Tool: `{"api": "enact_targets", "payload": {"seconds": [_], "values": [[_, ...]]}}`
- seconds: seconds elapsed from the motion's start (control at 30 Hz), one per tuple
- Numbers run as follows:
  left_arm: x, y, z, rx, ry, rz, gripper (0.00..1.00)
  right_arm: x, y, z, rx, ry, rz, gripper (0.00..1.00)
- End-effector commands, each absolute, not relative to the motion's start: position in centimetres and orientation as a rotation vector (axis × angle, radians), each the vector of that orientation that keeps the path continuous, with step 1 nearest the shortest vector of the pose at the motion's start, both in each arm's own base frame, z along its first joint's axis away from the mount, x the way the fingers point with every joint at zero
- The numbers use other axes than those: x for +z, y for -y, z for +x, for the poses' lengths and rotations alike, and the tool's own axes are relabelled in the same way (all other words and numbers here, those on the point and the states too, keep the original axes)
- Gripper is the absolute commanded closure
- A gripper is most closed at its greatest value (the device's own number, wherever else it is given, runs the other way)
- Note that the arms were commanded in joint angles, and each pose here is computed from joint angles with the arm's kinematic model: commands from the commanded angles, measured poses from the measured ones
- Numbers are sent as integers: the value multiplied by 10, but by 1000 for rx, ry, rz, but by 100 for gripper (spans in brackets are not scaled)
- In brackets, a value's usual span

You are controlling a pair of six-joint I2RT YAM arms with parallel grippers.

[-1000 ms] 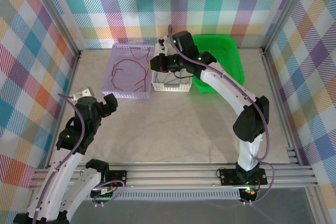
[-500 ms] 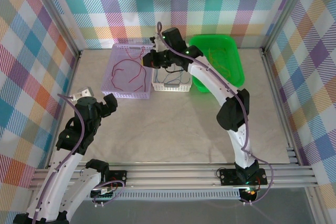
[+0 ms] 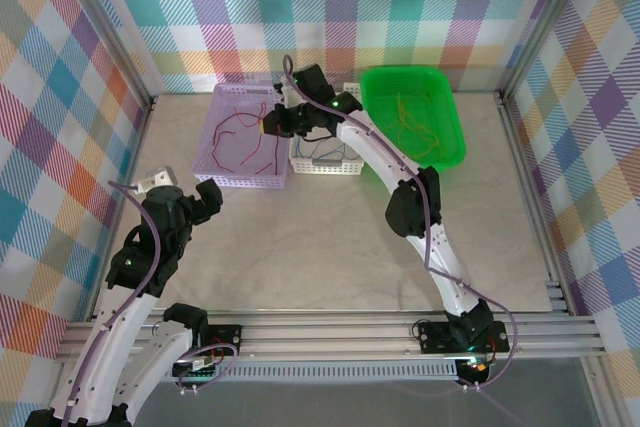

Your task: Untangle the cables

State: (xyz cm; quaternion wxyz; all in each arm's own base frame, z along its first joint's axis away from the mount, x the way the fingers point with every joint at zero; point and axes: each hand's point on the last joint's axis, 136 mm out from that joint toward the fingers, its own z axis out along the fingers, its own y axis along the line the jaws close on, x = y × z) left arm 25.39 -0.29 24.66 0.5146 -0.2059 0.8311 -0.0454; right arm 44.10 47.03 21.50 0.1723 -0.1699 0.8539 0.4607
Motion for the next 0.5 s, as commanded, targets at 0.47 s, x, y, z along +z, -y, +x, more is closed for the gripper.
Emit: {"api": "enact_targets", "payload": {"seconds": [0.47], "values": [[247, 2, 255, -104, -1980, -507, 0, 157, -500, 477, 1365, -2414, -322, 100]]}}
